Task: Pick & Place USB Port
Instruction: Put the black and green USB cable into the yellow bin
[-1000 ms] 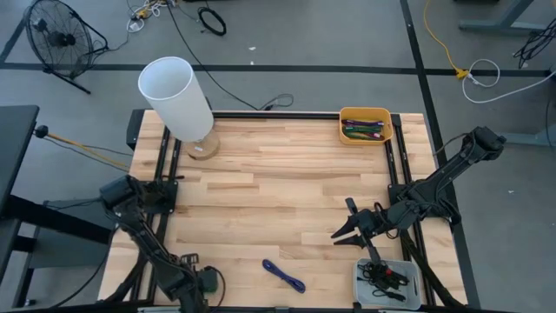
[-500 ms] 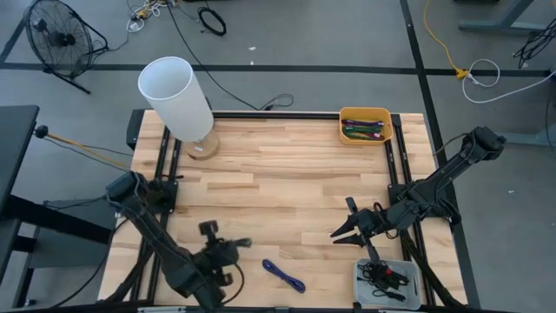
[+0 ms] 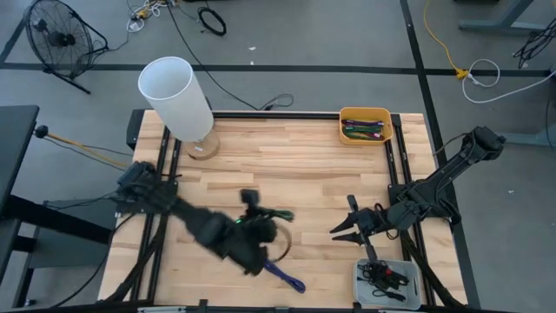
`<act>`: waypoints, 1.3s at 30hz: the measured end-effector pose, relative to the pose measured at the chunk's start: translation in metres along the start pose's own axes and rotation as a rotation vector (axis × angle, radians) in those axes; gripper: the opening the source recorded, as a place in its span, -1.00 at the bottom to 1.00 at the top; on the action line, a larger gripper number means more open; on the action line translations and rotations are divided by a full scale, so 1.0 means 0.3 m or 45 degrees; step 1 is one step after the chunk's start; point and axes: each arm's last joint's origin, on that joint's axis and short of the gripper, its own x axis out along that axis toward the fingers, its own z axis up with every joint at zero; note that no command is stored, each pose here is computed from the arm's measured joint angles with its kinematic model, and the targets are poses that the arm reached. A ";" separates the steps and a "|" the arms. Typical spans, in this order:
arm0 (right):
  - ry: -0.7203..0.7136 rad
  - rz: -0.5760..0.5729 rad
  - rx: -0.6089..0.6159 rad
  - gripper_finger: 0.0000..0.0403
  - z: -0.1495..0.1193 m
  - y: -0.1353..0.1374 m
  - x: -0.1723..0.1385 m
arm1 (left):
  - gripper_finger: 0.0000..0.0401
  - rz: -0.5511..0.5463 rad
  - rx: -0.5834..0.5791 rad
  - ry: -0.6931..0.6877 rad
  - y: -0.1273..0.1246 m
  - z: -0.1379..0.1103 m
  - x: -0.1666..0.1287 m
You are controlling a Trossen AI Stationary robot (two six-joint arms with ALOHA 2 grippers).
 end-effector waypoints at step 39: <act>-0.083 -0.423 0.028 -0.34 0.004 -0.044 -0.001 | -0.97 -0.967 -0.272 -0.616 0.213 0.059 0.511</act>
